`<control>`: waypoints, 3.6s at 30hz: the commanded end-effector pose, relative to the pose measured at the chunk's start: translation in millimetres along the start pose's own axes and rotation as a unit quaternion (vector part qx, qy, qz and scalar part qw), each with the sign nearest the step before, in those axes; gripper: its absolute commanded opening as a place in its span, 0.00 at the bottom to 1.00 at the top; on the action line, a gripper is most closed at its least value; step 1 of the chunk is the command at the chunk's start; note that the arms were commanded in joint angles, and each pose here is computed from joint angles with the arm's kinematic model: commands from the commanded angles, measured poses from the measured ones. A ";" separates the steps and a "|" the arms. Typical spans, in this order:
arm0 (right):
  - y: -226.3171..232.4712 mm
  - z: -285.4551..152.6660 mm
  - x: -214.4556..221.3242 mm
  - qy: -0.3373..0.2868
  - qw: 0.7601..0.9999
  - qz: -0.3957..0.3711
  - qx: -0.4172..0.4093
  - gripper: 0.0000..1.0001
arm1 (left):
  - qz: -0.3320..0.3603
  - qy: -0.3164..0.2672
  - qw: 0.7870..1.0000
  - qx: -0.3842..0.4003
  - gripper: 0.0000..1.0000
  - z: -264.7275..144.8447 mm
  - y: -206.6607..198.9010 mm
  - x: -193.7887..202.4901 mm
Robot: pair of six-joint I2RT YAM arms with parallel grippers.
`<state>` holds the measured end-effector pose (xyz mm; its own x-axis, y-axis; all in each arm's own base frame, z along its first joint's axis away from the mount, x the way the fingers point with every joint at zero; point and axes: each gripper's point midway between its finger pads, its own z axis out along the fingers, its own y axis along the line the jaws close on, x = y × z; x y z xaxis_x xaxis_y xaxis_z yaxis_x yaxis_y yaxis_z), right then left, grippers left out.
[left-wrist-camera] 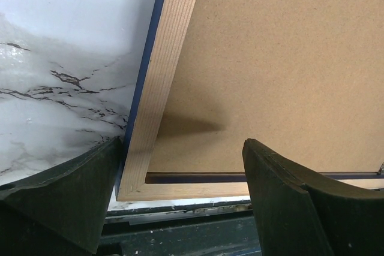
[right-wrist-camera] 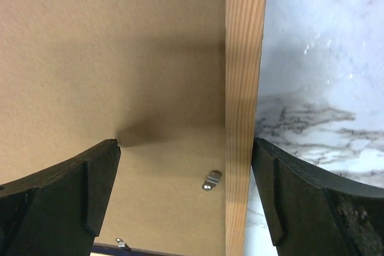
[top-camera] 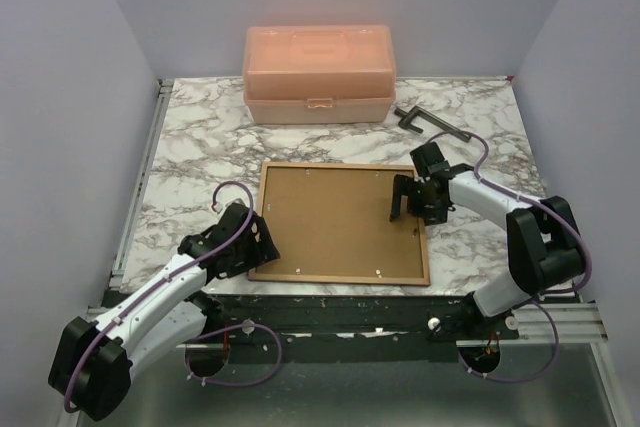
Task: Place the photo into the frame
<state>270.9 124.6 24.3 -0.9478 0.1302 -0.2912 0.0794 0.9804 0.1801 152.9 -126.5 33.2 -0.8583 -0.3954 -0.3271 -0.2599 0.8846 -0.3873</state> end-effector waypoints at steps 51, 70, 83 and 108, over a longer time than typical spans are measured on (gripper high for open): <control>-36.1 -9.3 -6.8 -0.011 0.996 0.077 0.047 0.85 | -0.001 0.058 0.998 -0.006 0.83 12.8 1.1 23.0; -45.0 1.9 -3.4 -0.004 0.995 0.082 0.057 0.05 | 0.001 0.060 0.998 -0.006 0.83 14.0 1.0 23.7; -32.5 -18.5 -24.8 -0.030 0.996 0.077 0.034 0.56 | 0.002 0.051 0.999 -0.006 0.83 9.9 -1.6 18.3; -11.1 -14.4 -11.2 0.015 0.991 0.108 -0.074 0.90 | 0.030 0.086 0.994 0.052 0.84 13.2 -59.4 31.4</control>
<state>286.6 97.4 36.0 -0.9085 0.3342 -0.2508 0.2528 0.9176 0.3068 159.9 -160.7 31.2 -0.9195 -0.2939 -0.2609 -0.1923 0.9155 -0.3535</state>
